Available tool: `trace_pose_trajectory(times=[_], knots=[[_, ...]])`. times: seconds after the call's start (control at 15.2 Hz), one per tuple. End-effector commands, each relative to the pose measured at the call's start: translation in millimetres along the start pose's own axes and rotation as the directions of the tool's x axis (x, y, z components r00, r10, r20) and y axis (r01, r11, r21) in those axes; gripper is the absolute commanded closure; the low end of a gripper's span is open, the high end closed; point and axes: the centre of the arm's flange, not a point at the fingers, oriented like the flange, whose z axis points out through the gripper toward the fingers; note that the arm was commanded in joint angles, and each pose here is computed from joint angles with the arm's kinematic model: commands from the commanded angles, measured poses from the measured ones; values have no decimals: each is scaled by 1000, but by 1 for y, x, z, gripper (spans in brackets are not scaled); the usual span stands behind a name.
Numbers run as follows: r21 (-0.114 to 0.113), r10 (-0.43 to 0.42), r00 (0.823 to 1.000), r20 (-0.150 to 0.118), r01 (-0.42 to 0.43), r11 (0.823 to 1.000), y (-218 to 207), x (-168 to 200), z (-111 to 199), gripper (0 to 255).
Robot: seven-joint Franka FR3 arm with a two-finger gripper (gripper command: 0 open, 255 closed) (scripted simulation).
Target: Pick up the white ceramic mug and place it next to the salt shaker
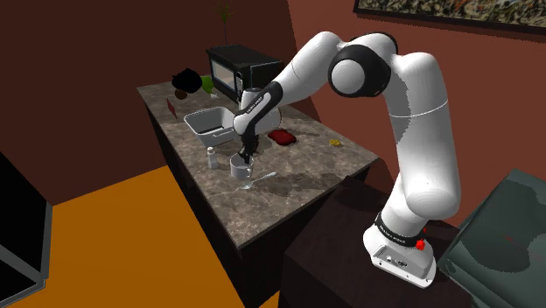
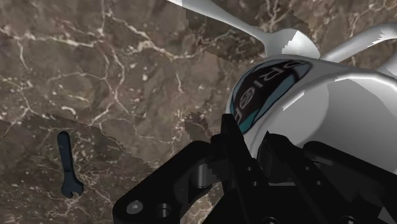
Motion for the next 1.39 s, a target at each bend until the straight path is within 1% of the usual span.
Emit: trace_pose_trajectory(times=[0.0,0.33,0.86,0.92,1.25,1.32], knots=[[0,0,1000,-1,0,1000,1,-1,11,255],[0,0,1000,-1,0,1000,2,-4,36,255],[0,0,1000,-1,0,1000,2,-4,36,255],[0,0,1000,-1,0,1000,2,-4,37,0],[0,0,1000,-1,0,1000,2,-4,36,0],[0,0,1000,-1,0,1000,2,-4,23,0]])
